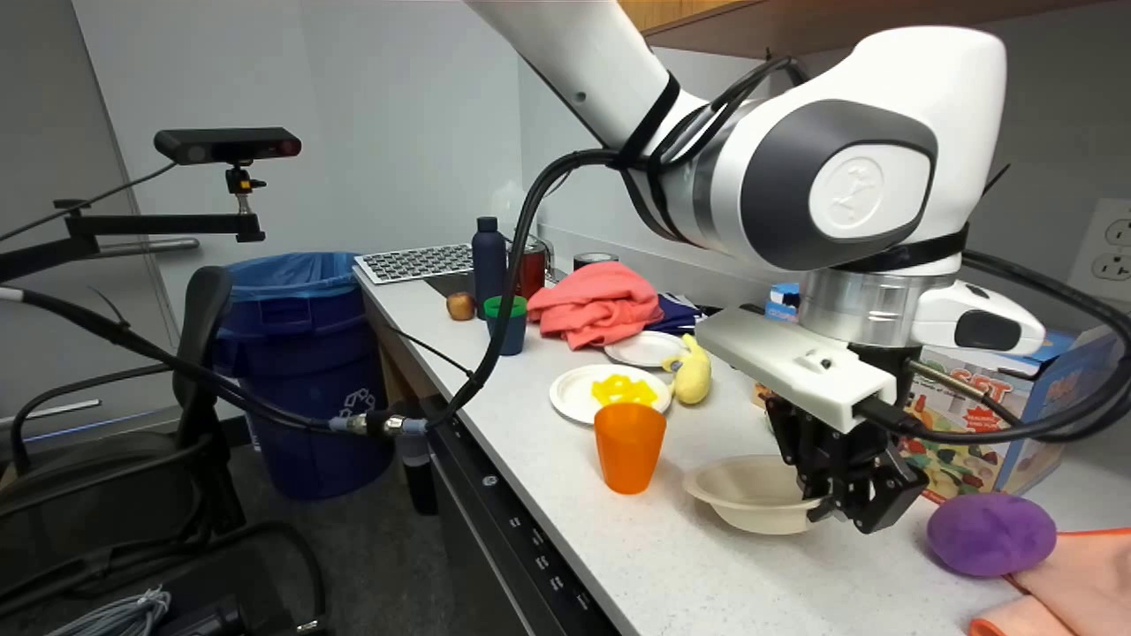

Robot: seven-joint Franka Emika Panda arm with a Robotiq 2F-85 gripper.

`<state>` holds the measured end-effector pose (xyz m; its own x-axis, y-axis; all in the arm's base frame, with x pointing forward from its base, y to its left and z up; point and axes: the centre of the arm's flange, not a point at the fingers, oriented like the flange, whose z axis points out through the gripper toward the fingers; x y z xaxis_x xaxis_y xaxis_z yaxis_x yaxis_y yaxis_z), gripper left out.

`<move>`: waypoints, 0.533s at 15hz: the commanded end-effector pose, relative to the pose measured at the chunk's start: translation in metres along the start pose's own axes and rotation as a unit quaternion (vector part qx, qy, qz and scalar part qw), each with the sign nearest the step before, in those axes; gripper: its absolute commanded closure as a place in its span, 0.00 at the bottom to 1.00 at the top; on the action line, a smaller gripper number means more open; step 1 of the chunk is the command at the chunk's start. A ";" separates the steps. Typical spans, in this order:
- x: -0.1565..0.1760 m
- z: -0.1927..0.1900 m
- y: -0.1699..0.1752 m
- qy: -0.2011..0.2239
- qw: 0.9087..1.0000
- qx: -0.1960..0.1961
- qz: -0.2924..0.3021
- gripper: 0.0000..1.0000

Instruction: Pick up the plate and pour it's contents on the other plate

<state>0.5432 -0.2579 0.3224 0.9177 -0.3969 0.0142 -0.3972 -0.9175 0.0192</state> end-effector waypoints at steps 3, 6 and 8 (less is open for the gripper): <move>-0.005 0.012 -0.021 0.021 0.999 -0.018 -0.031 0.52; -0.006 0.005 -0.034 0.036 0.998 -0.028 -0.049 0.30; -0.010 -0.010 -0.043 0.053 0.996 -0.034 -0.061 0.14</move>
<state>0.5545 -0.2285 0.3123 0.9497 -0.3063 0.0650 -0.3105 -0.9481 0.0693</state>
